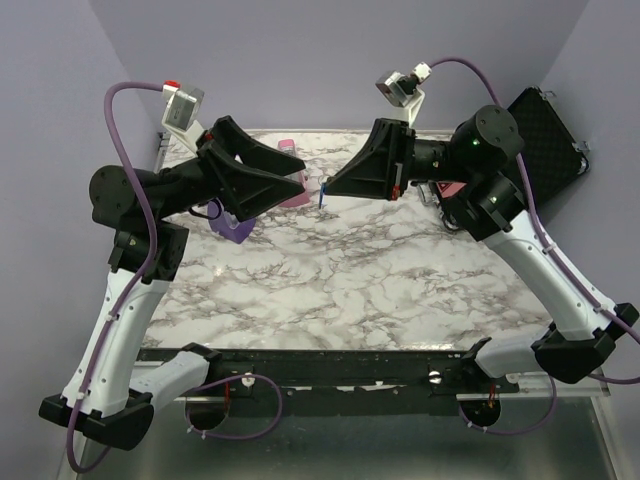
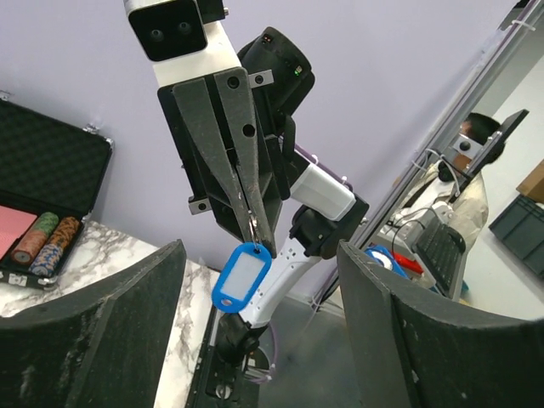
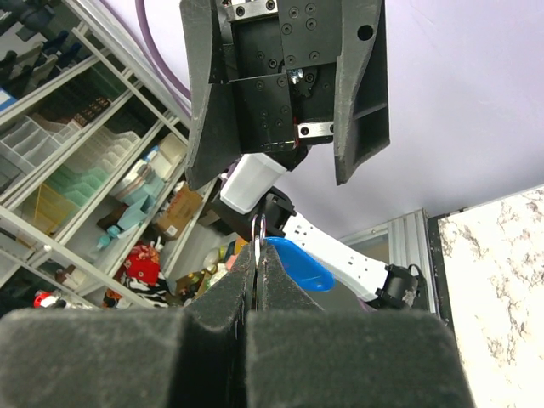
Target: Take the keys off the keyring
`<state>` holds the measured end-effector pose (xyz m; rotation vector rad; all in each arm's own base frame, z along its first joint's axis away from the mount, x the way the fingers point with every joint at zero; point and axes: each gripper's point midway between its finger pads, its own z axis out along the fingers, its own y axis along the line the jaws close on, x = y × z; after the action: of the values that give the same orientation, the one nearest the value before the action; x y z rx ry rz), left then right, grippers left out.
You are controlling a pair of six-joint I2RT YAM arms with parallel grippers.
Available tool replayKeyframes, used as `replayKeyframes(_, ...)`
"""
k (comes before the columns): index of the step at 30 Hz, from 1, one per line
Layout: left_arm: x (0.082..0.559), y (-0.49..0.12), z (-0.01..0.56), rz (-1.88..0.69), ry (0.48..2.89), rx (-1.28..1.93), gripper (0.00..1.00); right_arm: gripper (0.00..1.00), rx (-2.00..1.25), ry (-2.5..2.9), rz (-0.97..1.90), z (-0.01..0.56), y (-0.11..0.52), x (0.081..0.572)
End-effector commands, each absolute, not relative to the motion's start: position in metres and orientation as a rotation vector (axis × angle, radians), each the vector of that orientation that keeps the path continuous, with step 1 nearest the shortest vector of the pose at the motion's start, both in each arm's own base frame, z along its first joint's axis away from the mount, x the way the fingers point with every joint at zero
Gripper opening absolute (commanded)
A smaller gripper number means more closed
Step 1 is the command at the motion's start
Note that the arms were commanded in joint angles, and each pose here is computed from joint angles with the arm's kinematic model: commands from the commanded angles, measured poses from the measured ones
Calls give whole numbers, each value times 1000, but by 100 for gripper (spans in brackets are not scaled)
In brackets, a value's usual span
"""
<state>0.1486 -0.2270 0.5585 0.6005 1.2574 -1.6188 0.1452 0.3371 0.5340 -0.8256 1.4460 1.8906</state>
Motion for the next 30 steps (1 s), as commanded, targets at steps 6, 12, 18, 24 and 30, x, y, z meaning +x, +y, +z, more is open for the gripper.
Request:
replayKeyframes(6, 151, -229, 559, -1613, 1243, 612, 70, 1, -813, 1385, 1907, 545, 342, 152)
replayKeyframes(12, 155, -233, 561, -1611, 1240, 603, 64, 1, -827, 1395, 1917, 543, 345, 153)
replayKeyframes(18, 157, -236, 560, -1584, 1258, 602, 52, 1, -831, 1394, 1918, 542, 347, 155)
replayKeyframes(24, 159, -238, 558, -1582, 1266, 596, 42, 1, -840, 1394, 1924, 543, 348, 155)
replayKeyframes(30, 160, -240, 561, -1577, 1259, 598, 38, 1, -839, 1404, 1926, 540, 349, 156)
